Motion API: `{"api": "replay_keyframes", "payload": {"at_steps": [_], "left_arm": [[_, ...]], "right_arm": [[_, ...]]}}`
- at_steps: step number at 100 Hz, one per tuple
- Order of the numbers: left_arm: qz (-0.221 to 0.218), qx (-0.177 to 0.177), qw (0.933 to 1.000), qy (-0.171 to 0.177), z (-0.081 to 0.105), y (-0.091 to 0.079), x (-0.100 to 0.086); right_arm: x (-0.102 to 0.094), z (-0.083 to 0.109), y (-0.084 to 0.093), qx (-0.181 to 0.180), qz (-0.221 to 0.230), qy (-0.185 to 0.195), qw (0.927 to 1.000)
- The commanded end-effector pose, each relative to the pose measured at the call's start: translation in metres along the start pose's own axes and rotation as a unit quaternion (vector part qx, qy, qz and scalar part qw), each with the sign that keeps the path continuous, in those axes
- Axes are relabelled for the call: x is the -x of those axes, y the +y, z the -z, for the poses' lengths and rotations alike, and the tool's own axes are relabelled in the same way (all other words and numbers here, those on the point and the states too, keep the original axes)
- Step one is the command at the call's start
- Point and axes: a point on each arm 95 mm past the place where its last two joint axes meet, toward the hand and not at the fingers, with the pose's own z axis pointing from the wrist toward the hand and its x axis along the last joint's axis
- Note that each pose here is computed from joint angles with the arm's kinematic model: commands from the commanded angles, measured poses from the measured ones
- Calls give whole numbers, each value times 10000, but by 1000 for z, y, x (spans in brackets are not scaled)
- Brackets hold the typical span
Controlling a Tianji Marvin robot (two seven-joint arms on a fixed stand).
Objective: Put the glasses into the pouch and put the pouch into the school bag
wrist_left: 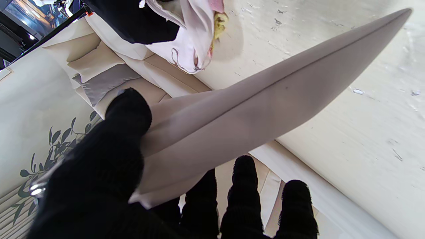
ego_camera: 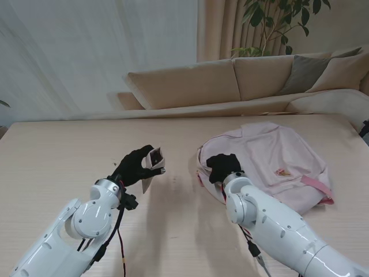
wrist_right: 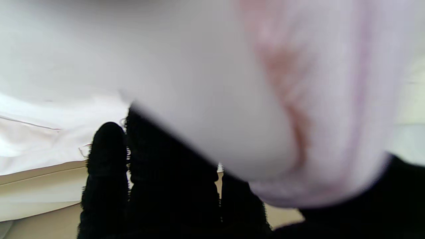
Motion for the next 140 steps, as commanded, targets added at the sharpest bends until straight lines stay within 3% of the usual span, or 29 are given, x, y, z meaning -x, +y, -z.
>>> {"api": "replay_keyframes", "payload": {"at_steps": [1, 28, 50, 77, 94, 125, 140], "left_arm": [[-4, 48, 10000, 35, 4, 1, -2], [-11, -51, 10000, 4, 11, -1, 0], [22, -131, 9999, 6, 13, -2, 1], [68, -267, 9996, 80, 14, -4, -3], [182, -377, 9988, 243, 10, -5, -11], [1014, -608, 9914, 566, -3, 1, -20], [1677, -818, 9801, 679, -7, 10, -26]], "right_arm": [[-38, 2, 2, -37, -211, 352, 9991], [-92, 17, -10, -322, -514, 892, 9942], [-111, 33, -11, -278, -822, 1168, 9894], [-93, 42, 22, 334, -964, 1120, 9885], [-76, 35, 44, 760, -942, 883, 9887], [-64, 15, 57, 941, -1311, 300, 9864], [-65, 6, 60, 897, -1517, 77, 9843]]}}
